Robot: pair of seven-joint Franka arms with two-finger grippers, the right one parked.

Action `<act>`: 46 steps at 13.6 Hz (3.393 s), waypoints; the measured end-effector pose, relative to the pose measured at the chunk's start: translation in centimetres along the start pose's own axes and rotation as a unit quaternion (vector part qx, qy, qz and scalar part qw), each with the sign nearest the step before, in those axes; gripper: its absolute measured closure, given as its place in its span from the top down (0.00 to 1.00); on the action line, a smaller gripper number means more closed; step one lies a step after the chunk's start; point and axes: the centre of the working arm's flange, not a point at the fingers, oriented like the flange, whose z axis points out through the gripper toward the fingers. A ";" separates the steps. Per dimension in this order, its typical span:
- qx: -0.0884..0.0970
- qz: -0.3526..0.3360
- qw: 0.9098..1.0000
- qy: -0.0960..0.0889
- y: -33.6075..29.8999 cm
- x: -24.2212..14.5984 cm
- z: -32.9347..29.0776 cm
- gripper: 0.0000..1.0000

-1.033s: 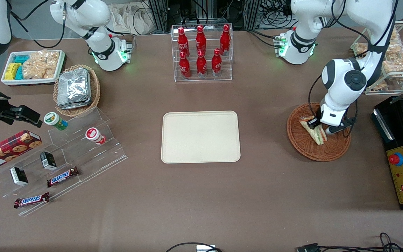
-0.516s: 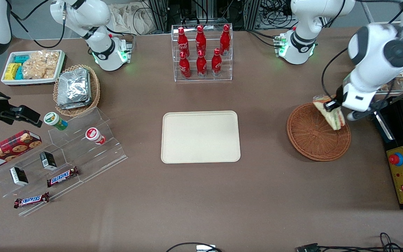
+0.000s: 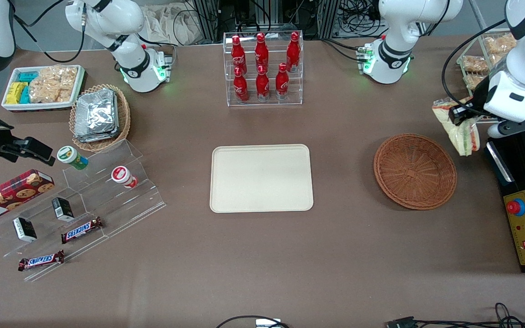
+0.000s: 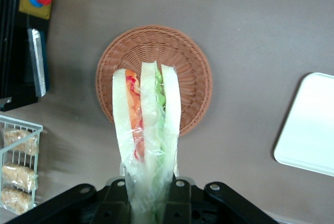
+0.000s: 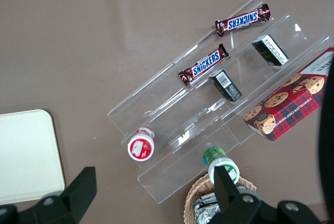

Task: Place sandwich from basket to tray
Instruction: 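Lift the sandwich up out of the basket with the left gripper, then carry the sandwich over the cream tray and lower it, then set the sandwich on the tray and open the left gripper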

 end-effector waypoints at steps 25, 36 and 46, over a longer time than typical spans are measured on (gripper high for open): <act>-0.008 0.161 0.986 0.030 37.9 -6.1 26.8 0.19; -0.003 0.137 0.990 0.042 38.8 -5.5 33.5 0.19; -0.005 0.119 0.992 0.045 38.8 -5.3 33.4 1.00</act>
